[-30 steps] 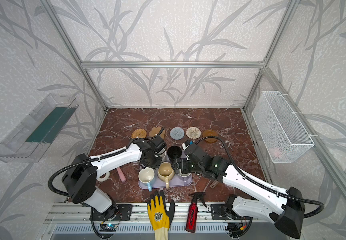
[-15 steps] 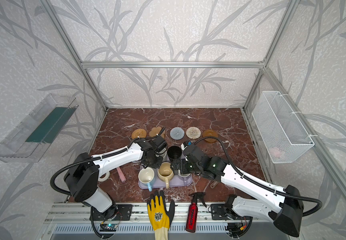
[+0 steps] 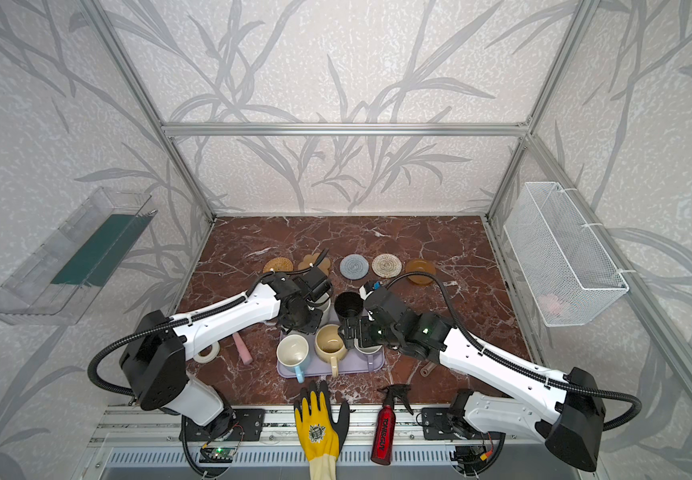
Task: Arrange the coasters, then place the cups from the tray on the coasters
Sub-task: 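Grasp the white speckled mug rim with the left gripper while the right gripper hovers, then lift the white speckled mug and carry it toward the woven rattan coaster, then lower the white speckled mug onto the woven rattan coaster with the left gripper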
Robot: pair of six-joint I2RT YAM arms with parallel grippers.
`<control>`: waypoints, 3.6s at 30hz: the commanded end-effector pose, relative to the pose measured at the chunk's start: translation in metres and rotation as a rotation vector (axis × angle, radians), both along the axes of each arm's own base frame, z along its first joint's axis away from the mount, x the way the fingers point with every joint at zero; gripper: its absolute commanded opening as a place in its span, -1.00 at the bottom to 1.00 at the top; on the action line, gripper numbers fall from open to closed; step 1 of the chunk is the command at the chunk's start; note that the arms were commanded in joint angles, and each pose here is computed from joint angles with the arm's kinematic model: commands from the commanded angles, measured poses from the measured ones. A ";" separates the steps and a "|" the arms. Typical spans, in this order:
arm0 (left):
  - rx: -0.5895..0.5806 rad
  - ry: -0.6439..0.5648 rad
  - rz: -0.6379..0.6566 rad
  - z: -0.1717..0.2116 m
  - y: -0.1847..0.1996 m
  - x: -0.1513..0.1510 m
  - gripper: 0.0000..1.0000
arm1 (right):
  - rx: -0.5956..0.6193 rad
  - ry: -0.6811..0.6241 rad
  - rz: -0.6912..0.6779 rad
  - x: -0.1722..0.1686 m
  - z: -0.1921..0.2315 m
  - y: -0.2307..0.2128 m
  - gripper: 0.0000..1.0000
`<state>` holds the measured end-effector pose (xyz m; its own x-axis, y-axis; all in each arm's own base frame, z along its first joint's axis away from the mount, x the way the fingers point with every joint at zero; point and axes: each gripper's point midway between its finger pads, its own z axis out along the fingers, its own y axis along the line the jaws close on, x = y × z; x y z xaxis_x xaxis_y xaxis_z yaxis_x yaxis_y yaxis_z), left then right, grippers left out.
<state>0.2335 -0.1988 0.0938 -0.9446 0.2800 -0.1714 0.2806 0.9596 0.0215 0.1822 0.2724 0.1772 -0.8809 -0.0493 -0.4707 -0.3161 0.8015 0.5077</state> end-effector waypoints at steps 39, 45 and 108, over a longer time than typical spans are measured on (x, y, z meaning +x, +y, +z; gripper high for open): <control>-0.078 -0.370 0.248 0.141 0.091 0.095 -1.00 | 0.055 -0.271 0.111 0.077 0.080 0.094 0.98; -0.123 -0.419 0.273 0.147 0.104 0.119 -1.00 | 0.078 -0.235 0.109 0.096 0.091 0.111 0.98; -0.069 -0.309 0.387 0.009 0.150 0.213 -1.00 | 0.130 -0.125 0.077 0.169 0.040 0.157 0.98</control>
<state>0.4314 -0.0514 0.0864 -0.9133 -0.0979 -0.3953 -0.0980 0.9950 -0.0199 0.3493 0.4279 0.2235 -0.8062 -0.0429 -0.5900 -0.4419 0.7067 0.5525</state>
